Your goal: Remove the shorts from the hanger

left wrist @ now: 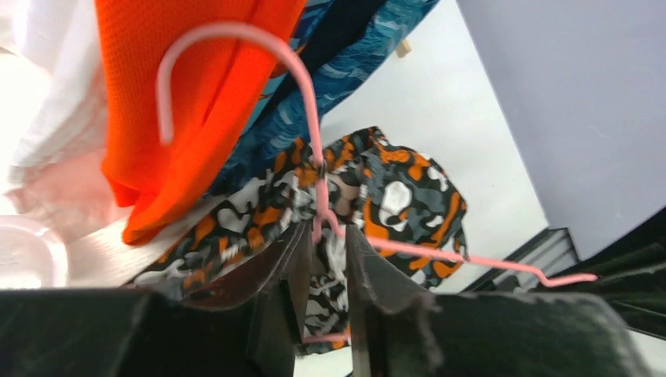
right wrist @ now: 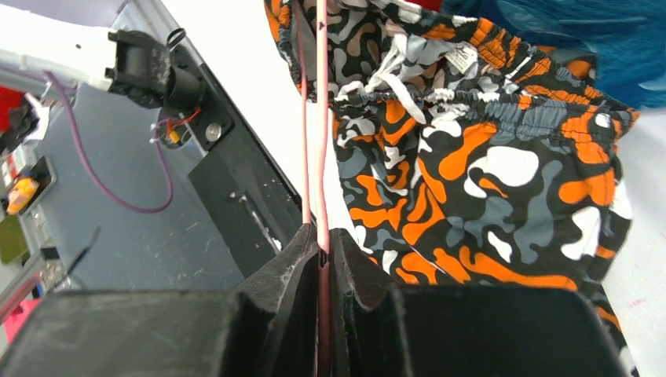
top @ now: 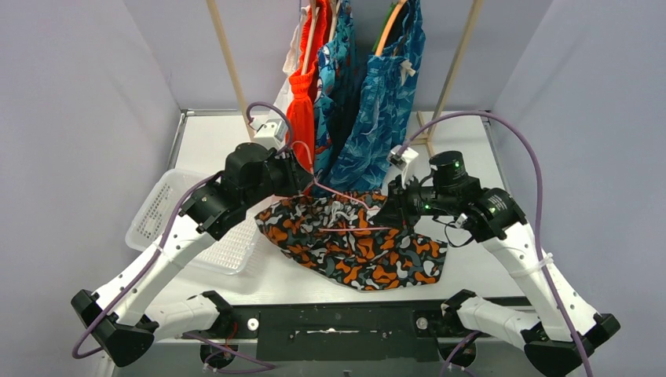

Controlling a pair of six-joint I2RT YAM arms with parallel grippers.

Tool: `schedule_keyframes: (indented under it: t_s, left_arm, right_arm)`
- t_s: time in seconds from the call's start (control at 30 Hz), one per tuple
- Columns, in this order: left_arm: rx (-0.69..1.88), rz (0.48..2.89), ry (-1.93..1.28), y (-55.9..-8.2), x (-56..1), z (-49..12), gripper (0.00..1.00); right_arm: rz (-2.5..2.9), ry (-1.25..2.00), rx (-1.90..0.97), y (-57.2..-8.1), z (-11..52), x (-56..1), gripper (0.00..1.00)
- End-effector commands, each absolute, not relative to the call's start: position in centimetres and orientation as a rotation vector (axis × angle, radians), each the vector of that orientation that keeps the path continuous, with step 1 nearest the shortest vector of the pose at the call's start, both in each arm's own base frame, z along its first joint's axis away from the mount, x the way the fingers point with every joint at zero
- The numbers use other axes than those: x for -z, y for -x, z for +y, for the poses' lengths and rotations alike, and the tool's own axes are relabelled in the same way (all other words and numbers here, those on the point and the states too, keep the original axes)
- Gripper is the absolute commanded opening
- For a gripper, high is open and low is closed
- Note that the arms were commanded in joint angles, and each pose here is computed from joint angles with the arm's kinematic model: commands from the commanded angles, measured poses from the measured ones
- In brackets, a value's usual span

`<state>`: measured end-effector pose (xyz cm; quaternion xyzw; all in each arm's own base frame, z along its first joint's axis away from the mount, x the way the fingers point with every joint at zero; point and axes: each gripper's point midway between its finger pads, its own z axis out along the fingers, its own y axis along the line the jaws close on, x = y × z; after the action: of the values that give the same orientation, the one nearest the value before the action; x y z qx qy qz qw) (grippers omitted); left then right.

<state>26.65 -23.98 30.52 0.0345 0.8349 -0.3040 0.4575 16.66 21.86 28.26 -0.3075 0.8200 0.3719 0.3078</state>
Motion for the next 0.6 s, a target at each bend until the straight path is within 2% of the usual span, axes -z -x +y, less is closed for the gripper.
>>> schedule_keyframes:
  t_s: [0.0, 0.1, 0.23, 0.57]
  left_arm:
    - [0.912, 1.93, -0.181, -25.3, -33.9, -25.6, 0.29]
    - [0.955, 1.907, -0.204, -24.5, -34.2, -25.8, 0.46]
    - [0.982, 1.924, -0.224, -23.5, -33.3, -25.7, 0.56]
    - [1.009, 1.952, -0.17, -22.4, -31.3, -24.9, 0.6]
  right_arm:
    - [2.175, 0.69, -0.914, -16.5, 20.1, -28.7, 0.0]
    - [2.188, 0.624, -0.923, -15.6, 19.4, -28.6, 0.0]
    - [2.22, 0.571, -0.934, -13.8, 18.4, -28.1, 0.0]
    - [2.227, 0.361, -0.751, -11.9, 13.6, -29.2, 0.0]
